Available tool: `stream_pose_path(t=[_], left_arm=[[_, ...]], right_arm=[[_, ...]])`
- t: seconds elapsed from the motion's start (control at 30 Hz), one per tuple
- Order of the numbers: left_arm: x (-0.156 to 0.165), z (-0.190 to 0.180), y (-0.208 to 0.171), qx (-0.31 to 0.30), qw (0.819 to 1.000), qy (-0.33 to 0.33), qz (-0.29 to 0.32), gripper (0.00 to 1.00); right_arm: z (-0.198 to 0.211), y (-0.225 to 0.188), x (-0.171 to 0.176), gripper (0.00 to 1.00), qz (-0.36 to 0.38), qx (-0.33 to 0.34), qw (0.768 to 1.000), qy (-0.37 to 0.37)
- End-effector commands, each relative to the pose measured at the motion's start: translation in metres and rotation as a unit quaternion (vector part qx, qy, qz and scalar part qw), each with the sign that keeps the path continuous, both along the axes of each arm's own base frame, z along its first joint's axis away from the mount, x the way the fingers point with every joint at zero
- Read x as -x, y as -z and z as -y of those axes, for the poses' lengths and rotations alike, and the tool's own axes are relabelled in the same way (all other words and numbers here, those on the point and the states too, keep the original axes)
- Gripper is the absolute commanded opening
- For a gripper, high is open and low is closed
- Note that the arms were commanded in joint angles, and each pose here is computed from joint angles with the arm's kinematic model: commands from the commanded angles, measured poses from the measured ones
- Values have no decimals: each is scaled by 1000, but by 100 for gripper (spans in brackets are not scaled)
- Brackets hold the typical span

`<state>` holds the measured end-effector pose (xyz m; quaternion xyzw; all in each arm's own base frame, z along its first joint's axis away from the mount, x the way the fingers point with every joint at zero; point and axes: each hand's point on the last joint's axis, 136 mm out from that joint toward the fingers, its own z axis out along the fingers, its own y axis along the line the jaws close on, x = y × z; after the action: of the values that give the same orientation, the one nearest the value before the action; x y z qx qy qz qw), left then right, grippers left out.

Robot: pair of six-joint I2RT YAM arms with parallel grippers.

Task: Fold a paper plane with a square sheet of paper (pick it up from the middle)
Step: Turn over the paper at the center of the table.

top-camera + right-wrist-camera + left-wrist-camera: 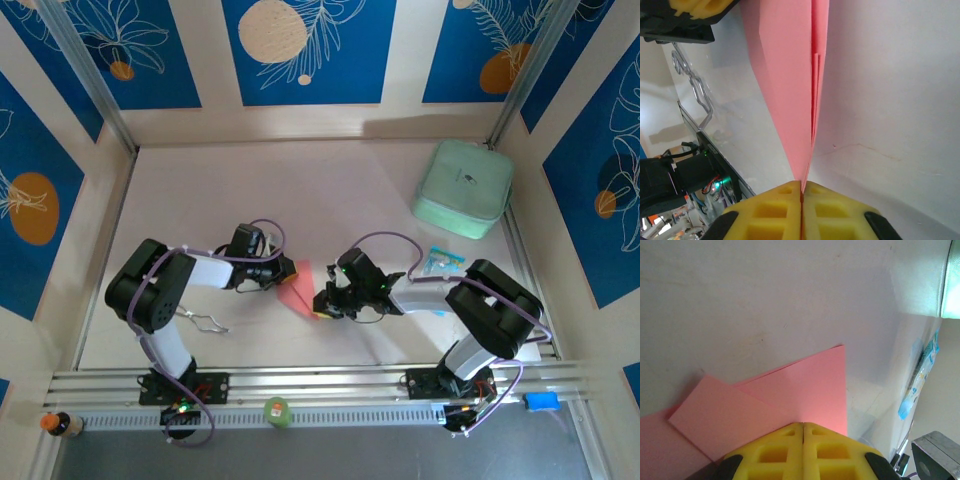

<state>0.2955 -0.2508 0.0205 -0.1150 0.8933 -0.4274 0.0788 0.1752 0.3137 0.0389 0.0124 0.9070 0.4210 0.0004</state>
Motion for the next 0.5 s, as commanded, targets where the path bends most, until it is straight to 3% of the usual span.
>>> stream_pose_path(t=[0.0, 0.47], left_arm=[[3, -8, 0, -17, 1000, -7, -12, 5], [-1, -13, -37, -29, 999, -2, 37, 30]], right_arm=[[1, 5, 5, 5, -5, 0, 1000, -14], [8, 4, 4, 2, 14, 24, 1000, -11]])
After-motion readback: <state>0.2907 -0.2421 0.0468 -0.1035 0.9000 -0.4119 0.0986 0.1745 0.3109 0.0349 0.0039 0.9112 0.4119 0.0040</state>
